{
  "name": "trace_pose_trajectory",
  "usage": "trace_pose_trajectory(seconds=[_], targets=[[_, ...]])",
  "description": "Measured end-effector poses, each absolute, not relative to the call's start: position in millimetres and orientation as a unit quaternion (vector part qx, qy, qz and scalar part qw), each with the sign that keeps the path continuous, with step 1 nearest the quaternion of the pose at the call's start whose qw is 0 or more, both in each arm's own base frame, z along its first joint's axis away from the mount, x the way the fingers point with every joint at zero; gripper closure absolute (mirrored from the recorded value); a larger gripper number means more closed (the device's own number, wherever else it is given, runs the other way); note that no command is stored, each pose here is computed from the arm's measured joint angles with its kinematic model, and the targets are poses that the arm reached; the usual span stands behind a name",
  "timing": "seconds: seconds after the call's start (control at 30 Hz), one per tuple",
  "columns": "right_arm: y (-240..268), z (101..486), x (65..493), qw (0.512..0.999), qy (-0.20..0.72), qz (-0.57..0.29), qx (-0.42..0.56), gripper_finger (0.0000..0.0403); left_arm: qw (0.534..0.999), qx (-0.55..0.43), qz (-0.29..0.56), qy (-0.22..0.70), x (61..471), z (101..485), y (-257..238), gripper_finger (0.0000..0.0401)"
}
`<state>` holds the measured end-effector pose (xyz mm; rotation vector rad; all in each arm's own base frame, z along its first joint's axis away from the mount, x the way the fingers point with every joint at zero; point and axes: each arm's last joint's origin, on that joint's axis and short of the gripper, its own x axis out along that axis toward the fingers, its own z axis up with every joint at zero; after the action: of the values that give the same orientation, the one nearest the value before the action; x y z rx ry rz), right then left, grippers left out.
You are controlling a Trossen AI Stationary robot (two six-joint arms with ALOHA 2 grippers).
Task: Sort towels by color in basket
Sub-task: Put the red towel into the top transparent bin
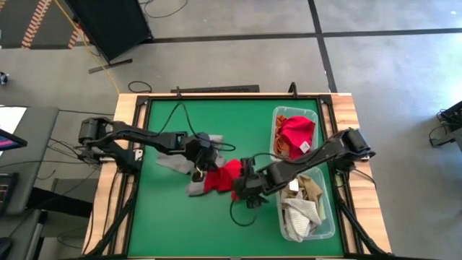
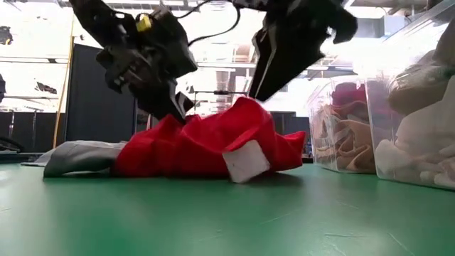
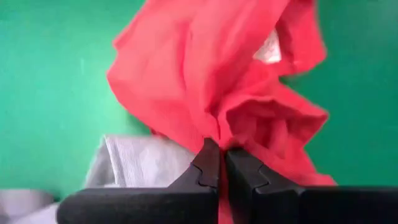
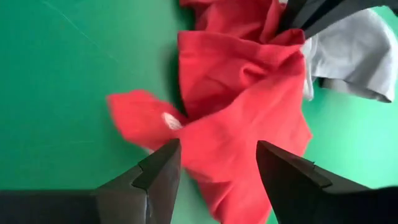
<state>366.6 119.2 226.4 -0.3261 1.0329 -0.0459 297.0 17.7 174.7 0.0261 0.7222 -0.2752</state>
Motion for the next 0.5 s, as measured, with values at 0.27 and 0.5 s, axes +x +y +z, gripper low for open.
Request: trace_pose_trajectory(seconds=[0.27,0.5], targets=[[98.9,225.4,381.3,0.872,0.47,-0.039,-0.128,0.0149,0.917,0.004,-0.132,0.376,306.4,147.6,19.4,0.0399],[89.8,204.2,396.5,0.873,0.479,-0.011,-0.092,0.007,0.919,0.009,-0.133,0.37,308.6,145.5,19.7,0.0399]])
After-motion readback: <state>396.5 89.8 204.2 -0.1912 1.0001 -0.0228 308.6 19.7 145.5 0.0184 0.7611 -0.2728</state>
